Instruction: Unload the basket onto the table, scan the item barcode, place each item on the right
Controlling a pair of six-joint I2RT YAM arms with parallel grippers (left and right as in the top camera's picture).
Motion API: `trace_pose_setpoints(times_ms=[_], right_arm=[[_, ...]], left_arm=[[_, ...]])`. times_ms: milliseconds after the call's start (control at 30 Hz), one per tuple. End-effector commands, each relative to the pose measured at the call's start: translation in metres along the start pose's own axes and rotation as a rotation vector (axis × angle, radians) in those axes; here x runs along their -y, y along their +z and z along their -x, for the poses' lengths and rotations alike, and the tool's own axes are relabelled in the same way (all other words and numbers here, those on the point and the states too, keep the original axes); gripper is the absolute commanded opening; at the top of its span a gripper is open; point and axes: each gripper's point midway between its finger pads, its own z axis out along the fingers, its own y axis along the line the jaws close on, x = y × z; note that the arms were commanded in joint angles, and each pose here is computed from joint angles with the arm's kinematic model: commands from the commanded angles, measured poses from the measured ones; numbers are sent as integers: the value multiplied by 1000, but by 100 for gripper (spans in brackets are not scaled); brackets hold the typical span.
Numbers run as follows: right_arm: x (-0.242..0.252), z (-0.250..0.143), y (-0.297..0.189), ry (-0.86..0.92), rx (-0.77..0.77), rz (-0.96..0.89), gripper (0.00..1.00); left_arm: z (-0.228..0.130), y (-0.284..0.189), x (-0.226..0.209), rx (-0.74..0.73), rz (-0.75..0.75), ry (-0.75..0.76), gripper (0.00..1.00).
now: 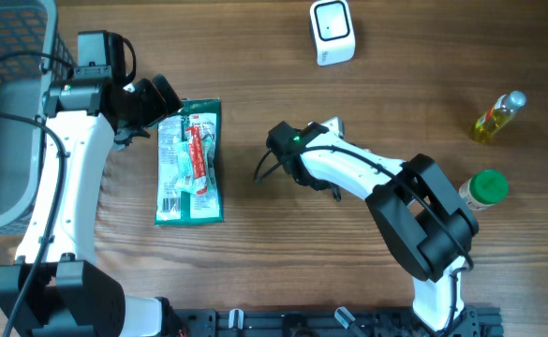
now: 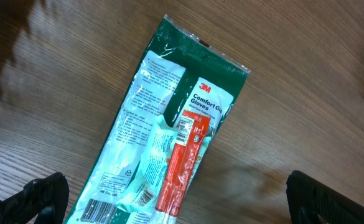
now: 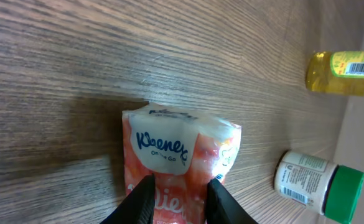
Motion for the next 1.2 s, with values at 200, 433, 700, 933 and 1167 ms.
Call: trace_pose_setpoints(times_ms=[200,433,700,933,1167], right_arm=[[-12,7,-15,50,-8,118,28],[-15,12,-20,64,-3,147,29],[-7,29,-33,57,35,168,36],[22,45,-64,158,138,213,50],[25,23,-56,239,-93,632,80]], left_arm=[[2,-1,-1,4,-1,15,100],[2,-1,-1,4,-1,15,100],[2,-1,-1,4,-1,15,100],[2,-1,-1,4,-1,15,100],[2,-1,-1,4,-1,15,100]])
